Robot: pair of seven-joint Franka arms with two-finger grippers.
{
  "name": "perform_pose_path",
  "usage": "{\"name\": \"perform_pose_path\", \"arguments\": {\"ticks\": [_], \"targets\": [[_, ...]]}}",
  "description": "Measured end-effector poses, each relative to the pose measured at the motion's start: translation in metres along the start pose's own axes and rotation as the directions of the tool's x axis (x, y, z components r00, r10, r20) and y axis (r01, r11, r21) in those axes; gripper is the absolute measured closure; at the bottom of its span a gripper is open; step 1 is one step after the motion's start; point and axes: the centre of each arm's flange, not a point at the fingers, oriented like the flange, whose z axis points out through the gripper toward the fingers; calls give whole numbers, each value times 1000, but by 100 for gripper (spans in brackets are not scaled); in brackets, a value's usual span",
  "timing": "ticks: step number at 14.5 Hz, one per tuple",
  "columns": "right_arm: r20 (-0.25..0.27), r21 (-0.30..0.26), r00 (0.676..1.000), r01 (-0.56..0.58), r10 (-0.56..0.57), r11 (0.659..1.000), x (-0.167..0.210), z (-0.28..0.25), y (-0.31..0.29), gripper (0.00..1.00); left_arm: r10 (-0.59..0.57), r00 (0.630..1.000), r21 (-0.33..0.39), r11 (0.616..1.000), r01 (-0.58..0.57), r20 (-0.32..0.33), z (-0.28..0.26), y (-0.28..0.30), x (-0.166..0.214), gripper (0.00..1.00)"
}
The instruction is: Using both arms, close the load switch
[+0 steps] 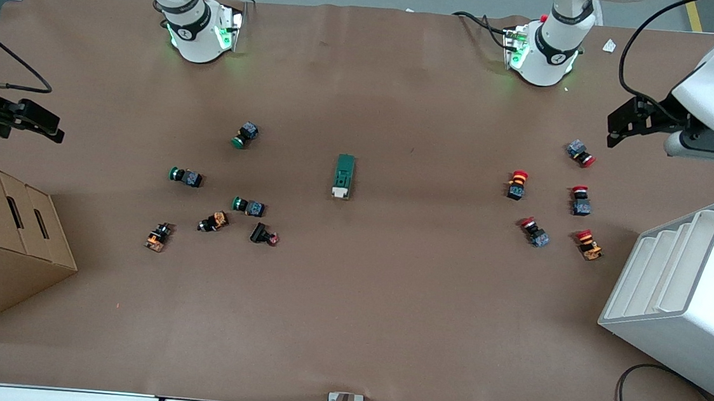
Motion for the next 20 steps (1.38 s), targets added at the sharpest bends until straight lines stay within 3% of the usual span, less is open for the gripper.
{"name": "perform_pose_path", "arguments": {"ticks": [3,10,20], "targets": [[65,1,998,1,-1,1000,-7,5,-1,0,-6,1000,-1,1000,6,-2,-1,-10,-14,0],[110,3,994,0,-1,1000,-15,2,-2,0,-13,1000,-29,1000,13,-19,-2,-11,-10,0],[-4,6,1000,3,-3,1000,-67,-67,-2,0,-12,1000,-28,1000,12,2,-2,-10,-10,0]]}}
